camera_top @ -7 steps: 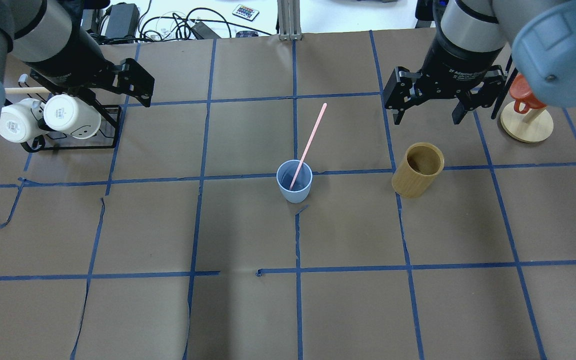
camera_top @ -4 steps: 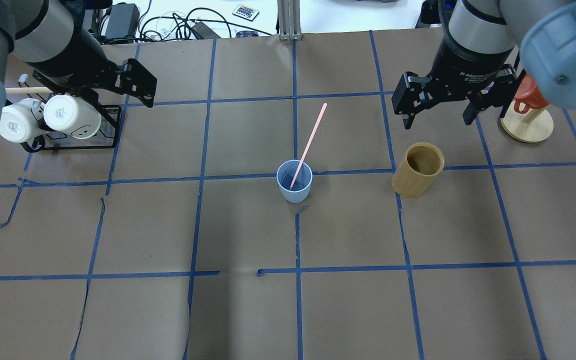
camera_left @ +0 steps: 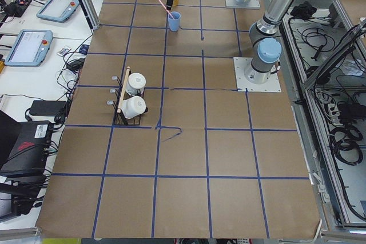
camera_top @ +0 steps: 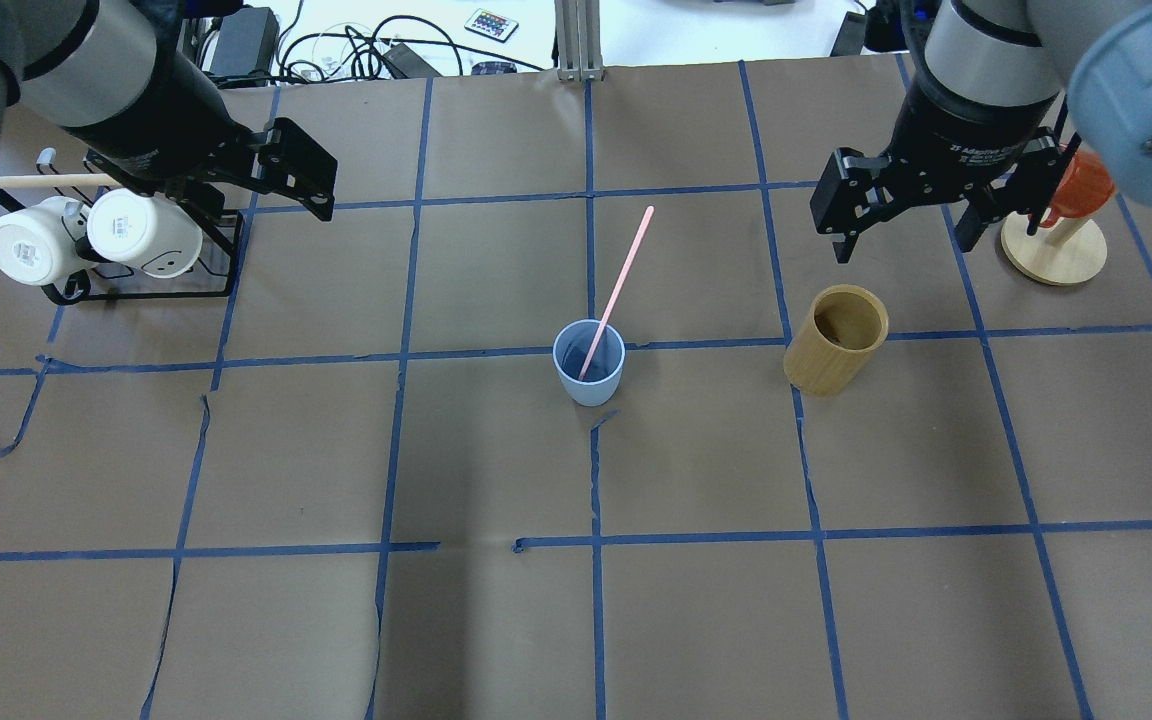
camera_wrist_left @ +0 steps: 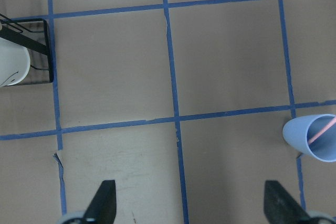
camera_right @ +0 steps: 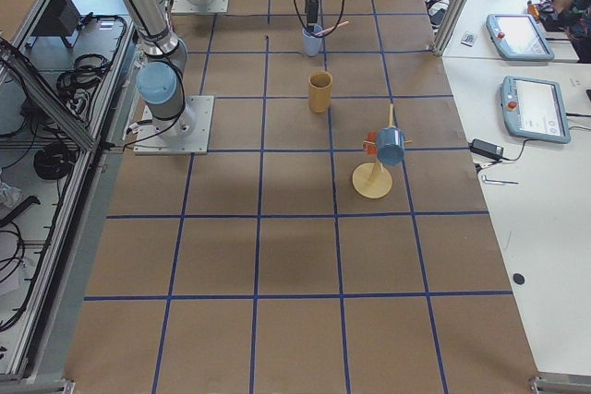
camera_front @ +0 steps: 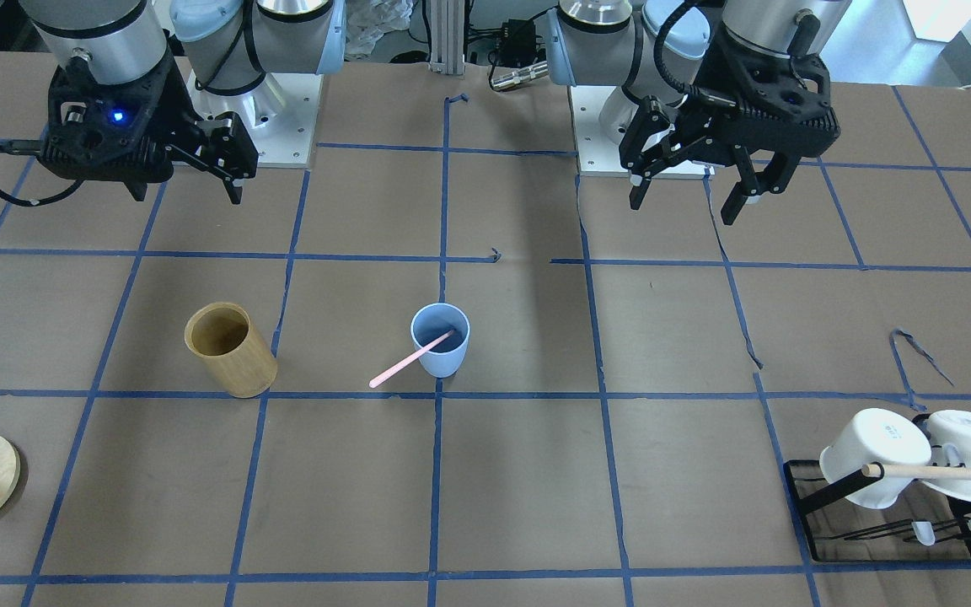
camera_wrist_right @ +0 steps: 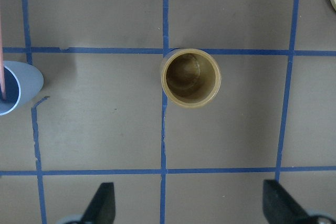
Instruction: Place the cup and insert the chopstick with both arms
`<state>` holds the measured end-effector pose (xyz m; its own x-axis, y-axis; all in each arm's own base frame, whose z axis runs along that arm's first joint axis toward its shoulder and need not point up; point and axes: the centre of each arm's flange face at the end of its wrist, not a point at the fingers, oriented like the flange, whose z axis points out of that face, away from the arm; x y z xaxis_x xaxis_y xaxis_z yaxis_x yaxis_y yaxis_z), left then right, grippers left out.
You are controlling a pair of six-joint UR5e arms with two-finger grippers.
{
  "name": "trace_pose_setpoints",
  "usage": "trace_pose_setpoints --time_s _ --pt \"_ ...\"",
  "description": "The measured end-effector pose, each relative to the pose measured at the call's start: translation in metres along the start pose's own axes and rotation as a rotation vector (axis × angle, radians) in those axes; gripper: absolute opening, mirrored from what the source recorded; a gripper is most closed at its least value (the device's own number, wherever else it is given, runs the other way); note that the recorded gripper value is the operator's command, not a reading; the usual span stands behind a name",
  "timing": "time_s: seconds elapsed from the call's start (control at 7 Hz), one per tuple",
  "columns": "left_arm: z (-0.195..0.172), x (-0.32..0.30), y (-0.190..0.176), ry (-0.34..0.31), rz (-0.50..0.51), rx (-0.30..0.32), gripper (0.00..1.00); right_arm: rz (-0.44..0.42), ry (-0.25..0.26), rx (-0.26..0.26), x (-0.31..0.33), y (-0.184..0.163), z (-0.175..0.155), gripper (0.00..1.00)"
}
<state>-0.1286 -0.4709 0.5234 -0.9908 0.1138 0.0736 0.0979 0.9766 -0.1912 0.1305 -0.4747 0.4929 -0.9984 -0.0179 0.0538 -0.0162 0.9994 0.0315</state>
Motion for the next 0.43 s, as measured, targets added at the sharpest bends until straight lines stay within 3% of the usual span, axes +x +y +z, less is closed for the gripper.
trace_pose_setpoints --time_s 0.43 --pt "-0.0086 0.0006 0.0102 -0.018 0.001 -0.032 1.0 0.013 -0.004 0.002 0.0041 0.0009 -0.0016 1.0"
